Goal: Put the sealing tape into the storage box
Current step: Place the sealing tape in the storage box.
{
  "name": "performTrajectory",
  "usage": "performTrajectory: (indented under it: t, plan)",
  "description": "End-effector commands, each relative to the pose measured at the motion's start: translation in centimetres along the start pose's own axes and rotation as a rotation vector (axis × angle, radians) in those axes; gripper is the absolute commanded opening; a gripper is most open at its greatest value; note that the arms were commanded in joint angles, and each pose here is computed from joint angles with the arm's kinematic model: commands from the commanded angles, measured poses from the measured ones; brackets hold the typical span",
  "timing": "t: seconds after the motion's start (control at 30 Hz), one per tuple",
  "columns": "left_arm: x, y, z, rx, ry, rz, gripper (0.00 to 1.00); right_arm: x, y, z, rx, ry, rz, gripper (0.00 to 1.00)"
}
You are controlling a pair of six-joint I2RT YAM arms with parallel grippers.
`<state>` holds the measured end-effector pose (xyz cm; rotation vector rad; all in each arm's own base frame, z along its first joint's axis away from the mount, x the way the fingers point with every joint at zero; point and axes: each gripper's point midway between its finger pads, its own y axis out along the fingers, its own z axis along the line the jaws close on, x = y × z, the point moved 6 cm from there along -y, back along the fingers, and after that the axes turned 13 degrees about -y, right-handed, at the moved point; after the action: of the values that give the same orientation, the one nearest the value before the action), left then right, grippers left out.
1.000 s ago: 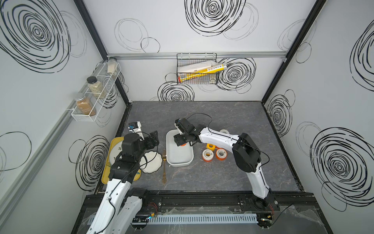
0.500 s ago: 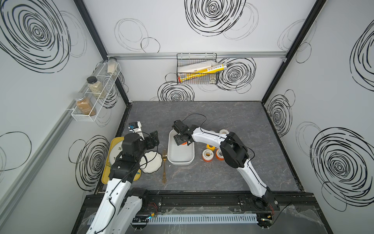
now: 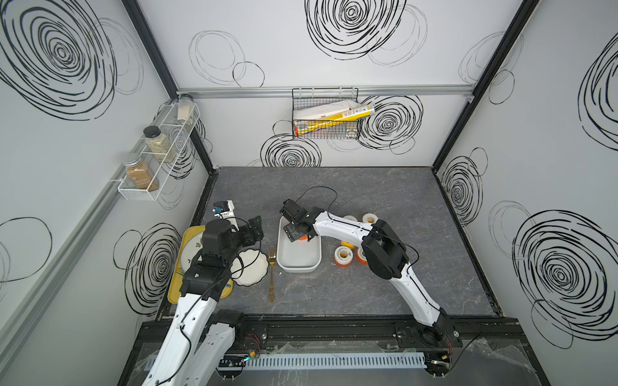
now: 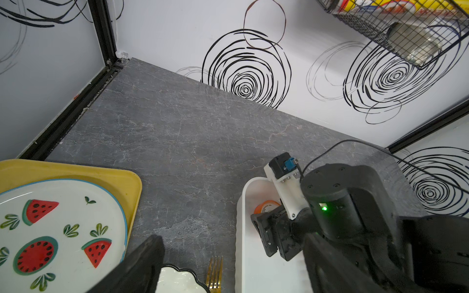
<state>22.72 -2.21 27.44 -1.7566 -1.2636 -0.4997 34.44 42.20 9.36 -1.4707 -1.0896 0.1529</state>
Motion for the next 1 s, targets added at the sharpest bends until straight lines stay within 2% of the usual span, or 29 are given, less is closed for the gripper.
performTrajectory:
  t: [0.0, 0.23, 0.33, 0.47, 0.57, 0.8, 0.97]
  plan:
    - [0.2, 0.1, -0.2, -0.019, 0.012, -0.02, 0.92, 1.5, -3.7, -0.9, -0.011, 0.003, -0.049, 0.84]
    - [0.3, 0.0, -0.2, -0.023, 0.011, -0.024, 0.92, 1.8, -7.7, -0.7, 0.119, 0.031, -0.126, 0.73]
    - [0.3, -0.1, -0.2, -0.024, 0.01, -0.026, 0.92, 1.6, -8.5, -0.3, 0.181, 0.044, -0.149, 0.6]
    - [0.3, -0.1, -0.3, -0.029, 0.013, -0.024, 0.9, 1.3, -7.9, 0.9, 0.273, 0.044, -0.142, 0.29]
    - [0.3, -0.1, -0.2, -0.026, 0.012, -0.025, 0.9, 1.0, -6.9, 2.0, 0.328, 0.047, -0.123, 0.13]
    - [0.3, -0.1, -0.2, -0.024, 0.012, -0.027, 0.89, 0.2, -4.3, 3.1, 0.341, 0.046, -0.072, 0.13]
    - [0.3, -0.1, -0.2, -0.025, 0.012, -0.027, 0.9, -0.6, -2.4, 3.2, 0.298, 0.041, -0.023, 0.13]
